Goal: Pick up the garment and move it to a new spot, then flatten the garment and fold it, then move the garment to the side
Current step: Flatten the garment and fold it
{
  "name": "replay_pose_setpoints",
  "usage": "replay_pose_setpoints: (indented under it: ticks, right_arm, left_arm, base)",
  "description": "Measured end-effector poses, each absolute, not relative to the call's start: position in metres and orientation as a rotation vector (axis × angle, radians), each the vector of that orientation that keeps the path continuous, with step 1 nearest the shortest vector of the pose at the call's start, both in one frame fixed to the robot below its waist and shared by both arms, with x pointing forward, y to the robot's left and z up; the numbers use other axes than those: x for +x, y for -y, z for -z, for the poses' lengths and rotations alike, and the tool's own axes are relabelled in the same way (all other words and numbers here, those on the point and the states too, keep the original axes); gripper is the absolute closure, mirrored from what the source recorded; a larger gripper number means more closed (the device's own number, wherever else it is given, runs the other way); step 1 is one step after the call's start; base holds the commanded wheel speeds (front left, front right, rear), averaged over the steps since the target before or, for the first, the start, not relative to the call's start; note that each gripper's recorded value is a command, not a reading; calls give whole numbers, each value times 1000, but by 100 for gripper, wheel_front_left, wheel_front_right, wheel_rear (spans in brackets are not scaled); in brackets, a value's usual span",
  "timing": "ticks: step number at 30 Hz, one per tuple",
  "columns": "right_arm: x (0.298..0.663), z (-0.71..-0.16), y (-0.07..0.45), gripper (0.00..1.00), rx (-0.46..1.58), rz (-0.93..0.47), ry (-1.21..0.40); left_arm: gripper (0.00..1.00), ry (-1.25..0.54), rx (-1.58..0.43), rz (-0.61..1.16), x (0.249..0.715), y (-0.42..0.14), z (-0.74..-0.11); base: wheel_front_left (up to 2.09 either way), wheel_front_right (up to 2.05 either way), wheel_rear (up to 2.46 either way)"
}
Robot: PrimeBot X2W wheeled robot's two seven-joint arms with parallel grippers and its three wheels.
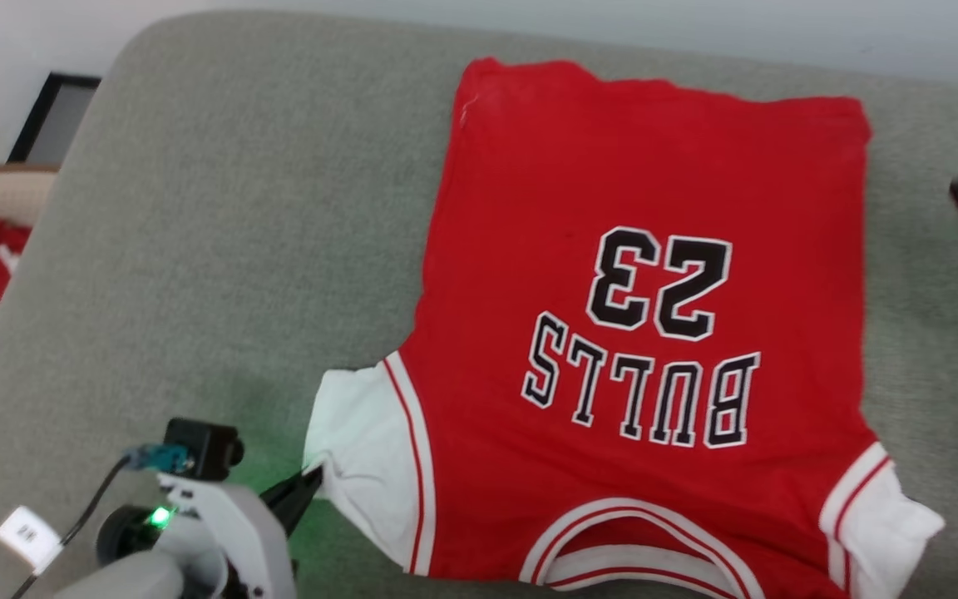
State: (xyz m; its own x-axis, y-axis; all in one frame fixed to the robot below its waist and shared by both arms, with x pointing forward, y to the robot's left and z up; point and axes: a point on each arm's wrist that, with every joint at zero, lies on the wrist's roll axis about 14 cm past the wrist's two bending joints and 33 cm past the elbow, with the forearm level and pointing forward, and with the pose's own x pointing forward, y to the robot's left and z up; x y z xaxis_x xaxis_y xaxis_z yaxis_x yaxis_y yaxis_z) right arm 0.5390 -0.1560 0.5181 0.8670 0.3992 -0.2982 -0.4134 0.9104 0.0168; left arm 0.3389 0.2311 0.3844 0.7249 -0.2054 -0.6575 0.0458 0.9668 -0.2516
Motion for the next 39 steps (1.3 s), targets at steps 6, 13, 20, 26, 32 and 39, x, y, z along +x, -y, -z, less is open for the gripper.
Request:
replay_pose_setpoints:
  ticks: [6, 13, 20, 26, 32, 39]
  right_arm:
    - [598, -492, 144, 0, -34, -362, -408]
    - [632, -436, 124, 0, -1, -327, -648]
    - [641, -389, 114, 0, -16, -294, -858]
    - [647, -373, 105, 100, -33, -294, -928]
    - [643, -378, 103, 100, -61, -301, -933]
    - [616, -392, 108, 100, -109, -355, -904]
  left_arm:
    - [100, -740, -232, 157, 349, -226, -382]
    - [100, -748, -247, 139, 349, -230, -376]
    - [100, -758, -270, 119, 347, -233, -370]
    - [100, -771, -282, 97, 345, -240, -362]
    - [100, -762, -289, 95, 348, -243, -361]
    - [100, -751, -259, 111, 352, -248, -364]
  base:
    - [0, 0, 0]
    - [0, 0, 0]
    - [0, 0, 0]
    - [0, 0, 0]
    - [0, 0, 0]
    - [0, 0, 0]
